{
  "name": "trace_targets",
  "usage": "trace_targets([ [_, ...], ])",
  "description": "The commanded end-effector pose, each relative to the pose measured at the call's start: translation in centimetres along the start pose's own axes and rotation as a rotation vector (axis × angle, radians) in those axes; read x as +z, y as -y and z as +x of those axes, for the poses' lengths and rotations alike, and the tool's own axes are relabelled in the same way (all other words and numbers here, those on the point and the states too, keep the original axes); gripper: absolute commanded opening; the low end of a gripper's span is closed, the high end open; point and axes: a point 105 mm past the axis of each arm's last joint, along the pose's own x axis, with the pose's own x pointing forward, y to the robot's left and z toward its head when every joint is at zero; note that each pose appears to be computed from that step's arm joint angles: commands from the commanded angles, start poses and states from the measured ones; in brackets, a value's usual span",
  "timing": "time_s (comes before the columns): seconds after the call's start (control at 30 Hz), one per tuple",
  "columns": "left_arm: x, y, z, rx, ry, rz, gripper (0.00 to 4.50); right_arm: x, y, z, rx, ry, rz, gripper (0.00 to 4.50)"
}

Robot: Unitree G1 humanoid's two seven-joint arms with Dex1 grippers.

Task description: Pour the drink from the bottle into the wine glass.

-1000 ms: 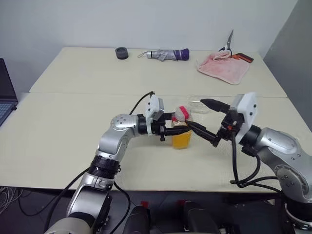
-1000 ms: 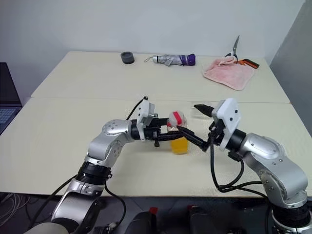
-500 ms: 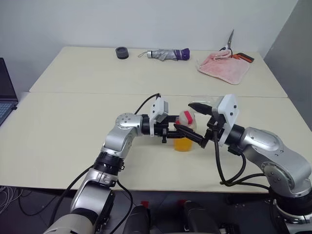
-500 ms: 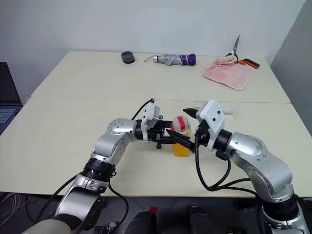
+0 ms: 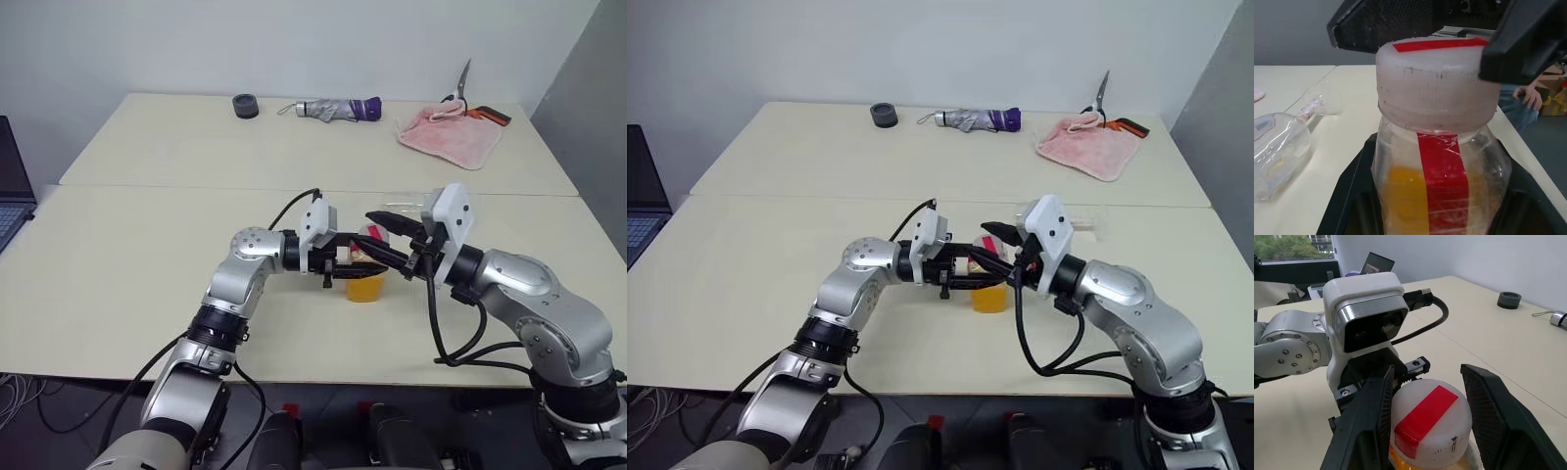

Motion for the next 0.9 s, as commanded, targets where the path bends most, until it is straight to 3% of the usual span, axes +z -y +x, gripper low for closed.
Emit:
trace_targets([
  [0.03,1.9,0.0,0.4,-0.025,0.039,0.069,1.95,0.6,-1.0,0.2,0.105,0.006,-0.057,1.83],
  [0.3,3.1,0.6,0.4,-0.102,0.046,0.098,1.94,-0.3,0.6,-0.8,0.448,-0.128,-0.143,1.83],
  [0.53,2.9,0.5,0.4,-0.086,0.033,0.104,1.94,1.3,2.6,-1.5,0.329,-0.055,-0.072,1.83],
  [0.77,2.4,0.2,0.5,-0.057,0.022,0.096,1.93,2.8,-0.1,-3.4,0.072,0.069,-0.043,4.27],
  [0.8,2.4,0.1,0.5,-0.054,0.021,0.095,1.93,2.8,-0.8,-3.4,0.048,0.077,-0.030,4.50],
  [0.9,2.3,-0.4,0.9,-0.039,0.021,0.090,1.93,1.9,-0.6,-2.5,-0.191,0.063,-0.028,4.50],
])
